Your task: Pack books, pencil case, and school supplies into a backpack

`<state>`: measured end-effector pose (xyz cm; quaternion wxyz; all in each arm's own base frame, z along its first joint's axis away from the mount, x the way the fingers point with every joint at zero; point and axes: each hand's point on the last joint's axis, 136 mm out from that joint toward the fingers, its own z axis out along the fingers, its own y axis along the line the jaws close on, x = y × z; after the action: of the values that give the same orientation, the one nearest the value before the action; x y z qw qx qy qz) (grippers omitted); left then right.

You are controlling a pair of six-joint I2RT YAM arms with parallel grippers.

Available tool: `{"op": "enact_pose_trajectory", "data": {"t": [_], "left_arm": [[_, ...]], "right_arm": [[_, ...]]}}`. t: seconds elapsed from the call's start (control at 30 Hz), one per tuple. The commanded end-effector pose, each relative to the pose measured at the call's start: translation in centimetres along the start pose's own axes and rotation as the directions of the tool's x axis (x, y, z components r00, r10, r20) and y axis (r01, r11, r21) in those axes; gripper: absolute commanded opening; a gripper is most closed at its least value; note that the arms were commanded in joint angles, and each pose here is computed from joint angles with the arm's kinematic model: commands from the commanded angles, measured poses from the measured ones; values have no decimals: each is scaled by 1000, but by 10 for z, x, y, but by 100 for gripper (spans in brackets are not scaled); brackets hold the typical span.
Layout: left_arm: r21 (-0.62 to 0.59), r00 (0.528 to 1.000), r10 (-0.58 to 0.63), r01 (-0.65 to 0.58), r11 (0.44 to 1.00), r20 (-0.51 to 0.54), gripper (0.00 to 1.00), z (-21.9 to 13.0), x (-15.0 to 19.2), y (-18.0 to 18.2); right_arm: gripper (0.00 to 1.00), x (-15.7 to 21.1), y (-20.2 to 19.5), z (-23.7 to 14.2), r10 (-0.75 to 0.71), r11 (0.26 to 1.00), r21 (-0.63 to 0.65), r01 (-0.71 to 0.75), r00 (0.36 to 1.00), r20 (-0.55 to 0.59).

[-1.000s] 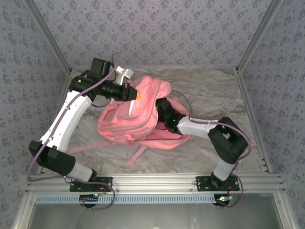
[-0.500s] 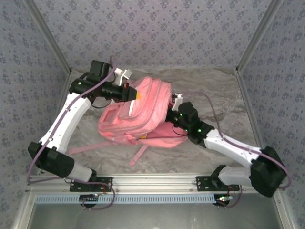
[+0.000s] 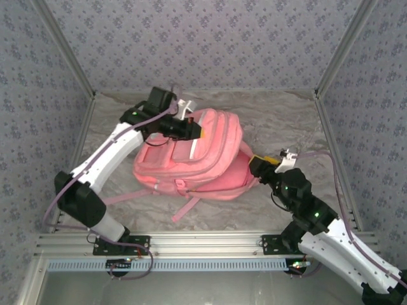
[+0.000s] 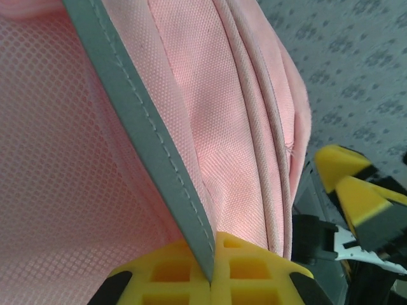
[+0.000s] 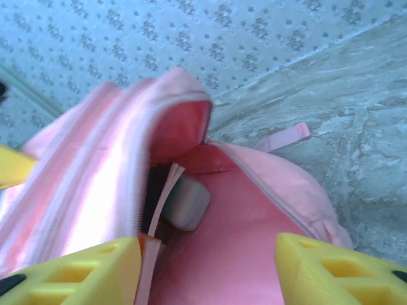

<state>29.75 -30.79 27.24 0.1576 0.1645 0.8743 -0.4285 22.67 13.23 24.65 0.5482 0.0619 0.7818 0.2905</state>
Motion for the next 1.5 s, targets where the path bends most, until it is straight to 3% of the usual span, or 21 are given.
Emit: {"op": "enact_pose_trajectory", "data": {"t": [0.0,0.2,0.37,0.53,0.7,0.8,0.87,0.97,1.03,1.13,1.37,1.47], "left_arm": [[-61,996,36,-31,998,76,0,12,-30,4],[-180,999,11,-19,984,-44,0,61,-10,31],[-189,998,-35,26,982,-43,0,79,-5,42],[-170,995,-100,103,980,26,0,83,-28,48],[-128,974,-208,218,968,84,0,78,-57,57],[-106,966,-250,257,961,71,0,76,-55,59],[-104,960,-276,280,954,46,6,78,-44,62],[-83,948,-317,318,945,22,24,80,-28,64],[-83,945,-326,328,941,30,37,74,-22,63],[-83,946,-317,323,943,72,47,54,-20,55],[-146,926,-278,321,936,254,53,-24,-17,47],[-155,899,-298,361,920,322,54,-53,-9,54]], "right_arm": [[56,39,20,6,-222,966,-160,202,968,-118],[41,101,66,7,-348,886,-387,255,918,-192],[36,147,94,14,-419,855,-428,293,876,-237],[34,184,86,35,-383,910,-318,266,833,-400],[30,176,81,47,-344,936,-229,268,833,-433],[32,174,83,48,-359,932,-213,292,816,-454],[36,180,83,48,-374,927,-220,303,783,-497],[40,188,79,49,-373,928,-206,312,736,-565],[41,197,79,49,-345,938,-205,280,694,-632],[42,206,74,50,-310,948,-175,266,643,-701],[43,221,80,61,-206,973,-100,209,584,-785],[48,229,84,63,-172,979,-73,192,574,-800]]}}
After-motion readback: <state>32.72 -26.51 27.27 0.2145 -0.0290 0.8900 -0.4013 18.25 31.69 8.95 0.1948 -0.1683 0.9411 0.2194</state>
